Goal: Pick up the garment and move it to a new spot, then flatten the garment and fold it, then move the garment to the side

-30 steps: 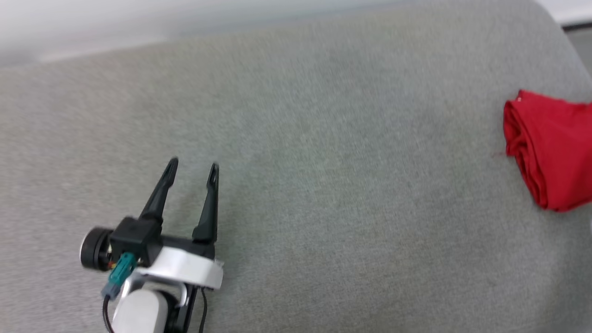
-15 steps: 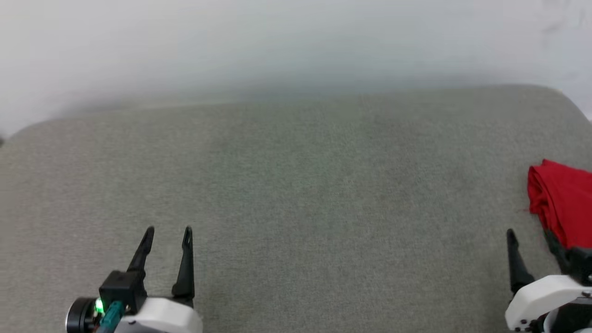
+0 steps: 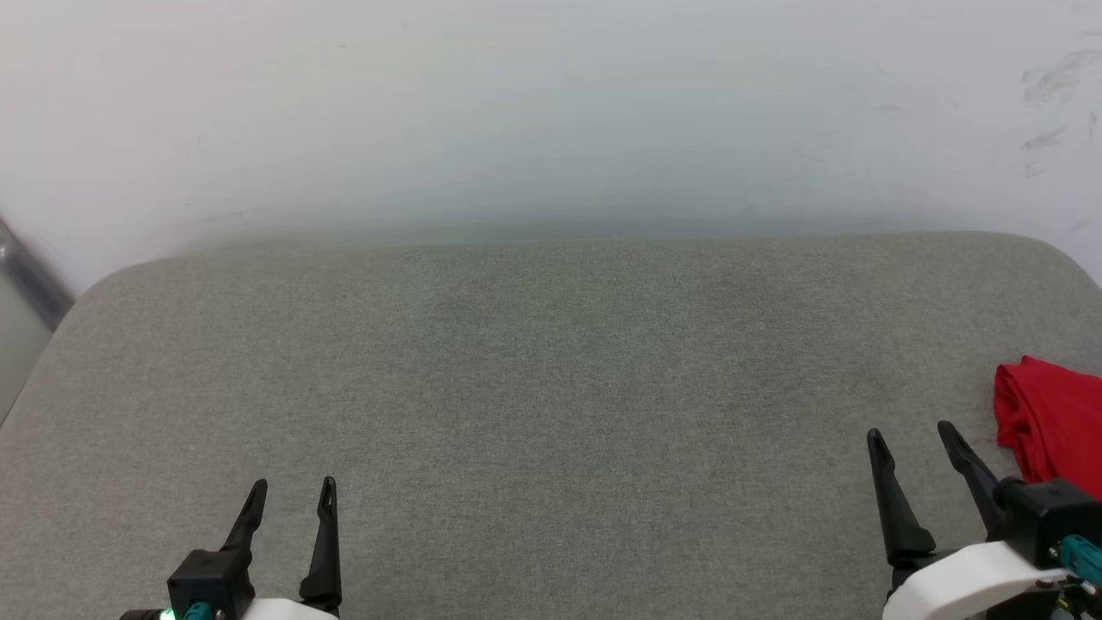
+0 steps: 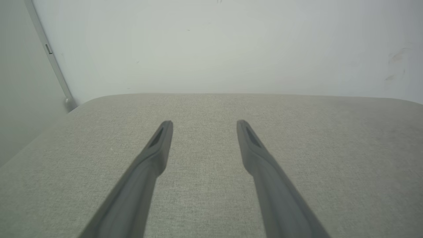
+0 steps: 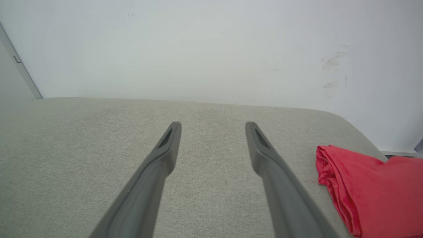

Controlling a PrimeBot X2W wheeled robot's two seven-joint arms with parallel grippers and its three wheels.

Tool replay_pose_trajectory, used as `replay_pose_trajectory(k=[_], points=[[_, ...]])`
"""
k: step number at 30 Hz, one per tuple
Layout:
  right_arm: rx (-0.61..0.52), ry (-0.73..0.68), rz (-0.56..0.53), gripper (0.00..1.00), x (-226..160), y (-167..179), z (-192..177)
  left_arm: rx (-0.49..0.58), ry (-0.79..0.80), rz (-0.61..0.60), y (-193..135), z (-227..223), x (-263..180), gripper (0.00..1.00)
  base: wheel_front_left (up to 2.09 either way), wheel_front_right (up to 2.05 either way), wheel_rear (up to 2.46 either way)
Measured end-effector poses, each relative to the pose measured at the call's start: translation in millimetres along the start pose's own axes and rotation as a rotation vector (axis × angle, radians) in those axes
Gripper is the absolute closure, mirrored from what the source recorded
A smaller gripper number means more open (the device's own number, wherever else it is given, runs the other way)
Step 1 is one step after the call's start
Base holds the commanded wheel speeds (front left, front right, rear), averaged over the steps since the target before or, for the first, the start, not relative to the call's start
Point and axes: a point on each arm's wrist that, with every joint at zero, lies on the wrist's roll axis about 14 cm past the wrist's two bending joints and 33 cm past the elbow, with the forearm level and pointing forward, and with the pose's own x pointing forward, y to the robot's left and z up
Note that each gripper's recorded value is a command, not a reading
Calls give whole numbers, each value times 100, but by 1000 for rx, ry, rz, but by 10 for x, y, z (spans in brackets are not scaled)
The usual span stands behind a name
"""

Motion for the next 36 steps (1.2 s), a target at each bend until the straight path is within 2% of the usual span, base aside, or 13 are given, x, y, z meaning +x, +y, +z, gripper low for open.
replay_pose_trajectory(k=[9, 23, 24, 30, 36], points=[[7, -21, 9, 0, -156, 73, 92, 0, 4, -14, -47, -14, -24, 0, 0, 0, 0], [21, -20, 14, 0, -179, 103, 98, 7, -5, -29, -76, 14, 20, 0, 0, 0, 0], [22, -19, 14, 100, -180, 103, 95, 6, -7, -29, -77, 21, 22, 100, 0, 0, 0], [37, 42, 12, 100, -215, 104, -106, -18, 73, -16, -90, -220, -85, 100, 0, 0, 0], [167, 56, 14, 100, -211, 108, -178, -130, 113, 17, -40, -285, -75, 100, 0, 0, 0]])
